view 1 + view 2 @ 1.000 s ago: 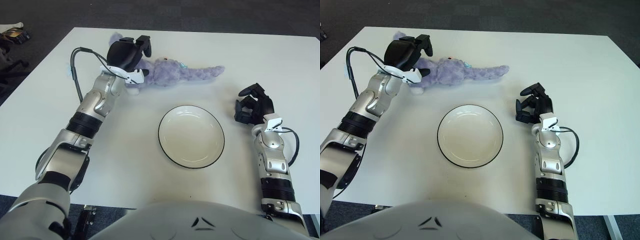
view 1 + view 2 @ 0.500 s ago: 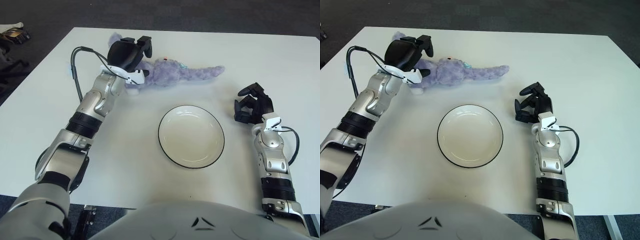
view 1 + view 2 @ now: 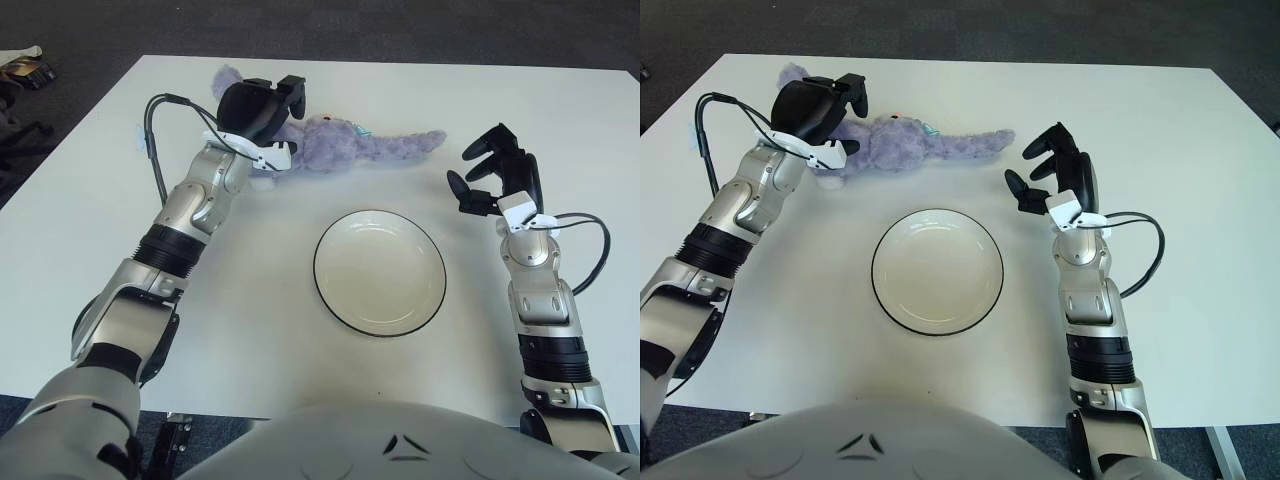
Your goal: Put the doll into the plate.
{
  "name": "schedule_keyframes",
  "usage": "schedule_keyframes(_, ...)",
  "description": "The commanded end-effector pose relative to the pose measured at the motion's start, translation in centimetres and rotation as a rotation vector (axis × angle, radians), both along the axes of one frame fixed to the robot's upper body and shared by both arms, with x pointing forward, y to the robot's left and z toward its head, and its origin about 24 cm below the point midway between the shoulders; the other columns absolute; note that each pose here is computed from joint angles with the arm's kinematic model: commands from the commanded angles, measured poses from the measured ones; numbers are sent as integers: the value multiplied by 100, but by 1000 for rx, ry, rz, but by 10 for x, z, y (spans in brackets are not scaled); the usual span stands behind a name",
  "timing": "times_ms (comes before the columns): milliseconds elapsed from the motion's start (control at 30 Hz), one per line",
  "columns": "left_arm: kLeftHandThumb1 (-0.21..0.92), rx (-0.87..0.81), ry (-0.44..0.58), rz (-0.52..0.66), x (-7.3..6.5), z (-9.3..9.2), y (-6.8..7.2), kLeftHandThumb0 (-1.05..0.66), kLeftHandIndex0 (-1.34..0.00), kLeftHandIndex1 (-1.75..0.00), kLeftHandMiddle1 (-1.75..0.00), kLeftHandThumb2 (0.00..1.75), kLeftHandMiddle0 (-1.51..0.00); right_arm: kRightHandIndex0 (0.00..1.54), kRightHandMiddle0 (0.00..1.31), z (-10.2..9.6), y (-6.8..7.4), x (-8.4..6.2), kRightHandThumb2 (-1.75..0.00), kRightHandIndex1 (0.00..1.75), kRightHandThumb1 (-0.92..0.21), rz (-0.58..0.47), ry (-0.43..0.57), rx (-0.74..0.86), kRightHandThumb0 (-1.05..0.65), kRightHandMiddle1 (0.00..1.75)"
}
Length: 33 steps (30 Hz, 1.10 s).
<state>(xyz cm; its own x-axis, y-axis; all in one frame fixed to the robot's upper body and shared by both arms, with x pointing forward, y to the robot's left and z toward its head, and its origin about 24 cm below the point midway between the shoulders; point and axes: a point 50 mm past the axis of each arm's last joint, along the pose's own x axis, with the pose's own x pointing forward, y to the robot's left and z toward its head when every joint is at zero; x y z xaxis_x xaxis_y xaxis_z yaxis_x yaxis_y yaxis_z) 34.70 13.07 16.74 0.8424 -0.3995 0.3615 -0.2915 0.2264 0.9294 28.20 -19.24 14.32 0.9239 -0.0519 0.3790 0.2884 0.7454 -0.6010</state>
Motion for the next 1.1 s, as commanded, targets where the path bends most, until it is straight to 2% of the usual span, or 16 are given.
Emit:
schedule_keyframes(0,5,1,17,4,0,-5,2,0,-59,-175,-161,158,-85,41,30,9,1,6,-76,145,-69,3,-24,-90,-1,175)
schedule_keyframes(367,4,-21,20,-2,1,-7,2,0,-60,-175,-161,159,-86,33,25,35,22,17,-59,146,-81,64,-62,-230,-1,174)
schedule_keyframes(400,4,-20,19,-3,2,-8,2,0,-60,-175,-160,159,-86,29,28,36,23,17,-59,141,-81,67,-63,-235,-13,171)
schedule_keyframes(500,4,-17,19,-4,2,-9,2,0,-60,-175,-160,159,-86,23,29,41,27,19,-54,131,-85,78,-71,-262,-28,168)
schedule_keyframes(533,4,-16,19,-4,3,-9,2,0,-60,-175,-160,159,-86,22,24,41,27,20,-60,130,-78,80,-72,-267,-32,164)
schedule_keyframes(600,5,-12,12,-2,3,-10,2,0,-60,-175,-160,158,-85,20,10,44,30,21,-86,126,-55,91,-73,-294,-43,154)
schedule_keyframes(700,5,-8,19,-2,3,-11,2,0,-60,-175,-159,157,-85,18,3,48,33,24,-98,124,-43,105,-73,-330,-49,148)
schedule_keyframes(867,5,-4,66,8,4,-13,3,0,-60,-175,-162,158,-84,15,0,54,40,29,-100,128,-40,123,-71,-382,-56,141)
schedule_keyframes(1067,7,35,102,31,3,-12,2,0,-59,-171,-173,158,-79,15,0,58,51,35,-98,132,-41,136,-81,-426,-60,141)
